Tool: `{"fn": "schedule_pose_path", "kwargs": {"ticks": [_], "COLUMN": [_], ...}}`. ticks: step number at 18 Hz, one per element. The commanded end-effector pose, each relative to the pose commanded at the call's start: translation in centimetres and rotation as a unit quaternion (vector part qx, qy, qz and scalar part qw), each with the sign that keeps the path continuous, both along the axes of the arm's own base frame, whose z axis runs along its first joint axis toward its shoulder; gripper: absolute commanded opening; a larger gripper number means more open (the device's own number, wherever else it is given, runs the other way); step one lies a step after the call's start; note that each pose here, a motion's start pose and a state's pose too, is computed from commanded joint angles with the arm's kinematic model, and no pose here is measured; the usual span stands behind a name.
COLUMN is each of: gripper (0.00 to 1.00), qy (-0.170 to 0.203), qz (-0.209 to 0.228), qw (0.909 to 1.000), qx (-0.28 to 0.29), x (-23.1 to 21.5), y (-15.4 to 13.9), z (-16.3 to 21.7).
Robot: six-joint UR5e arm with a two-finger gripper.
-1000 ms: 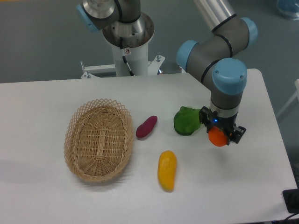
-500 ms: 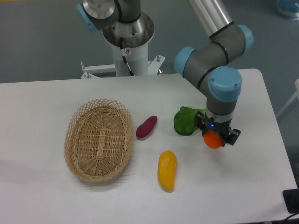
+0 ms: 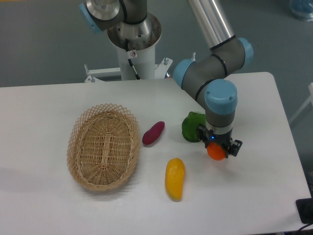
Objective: Place the orange on the table
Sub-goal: 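Lower the held orange onto the table and open the gripper, then lift the open gripper up away from the orange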
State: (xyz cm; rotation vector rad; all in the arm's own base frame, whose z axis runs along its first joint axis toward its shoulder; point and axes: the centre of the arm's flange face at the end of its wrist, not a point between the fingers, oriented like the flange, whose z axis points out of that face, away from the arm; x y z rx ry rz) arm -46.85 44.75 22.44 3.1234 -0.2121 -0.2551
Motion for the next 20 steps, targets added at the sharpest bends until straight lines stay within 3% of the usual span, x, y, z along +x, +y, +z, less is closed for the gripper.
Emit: {"fn": "schedule_pose_path", "kwargs": {"ticks": [3, 5, 7, 8, 9, 14, 18, 20], "gripper": [0.55, 0.63, 0.80, 0.97, 1.00, 1.00, 1.00, 1.00], "qy": [0.000, 0.000, 0.001, 0.001, 0.002, 0.003, 0.020, 0.006], "qz": [-0.003, -0.002, -0.005, -0.003, -0.002, -0.001, 0.000, 0.004], "qw": [1.0000, 1.0000, 1.0000, 1.0000, 1.0000, 1.0000, 0.9994, 0.9991], "qx": [0.000, 0.001, 0.001, 0.002, 0.003, 0.008, 0.027, 0.041], "x": [0.3, 0.3, 0.2, 0.2, 0.2, 0.0, -1.4, -2.6], "y": [0.5, 0.5, 0.6, 0.6, 0.6, 0.8, 1.0, 0.1], "z": [-0.2, -0.2, -0.1, 0.0, 0.1, 0.5, 3.0, 3.9]}}
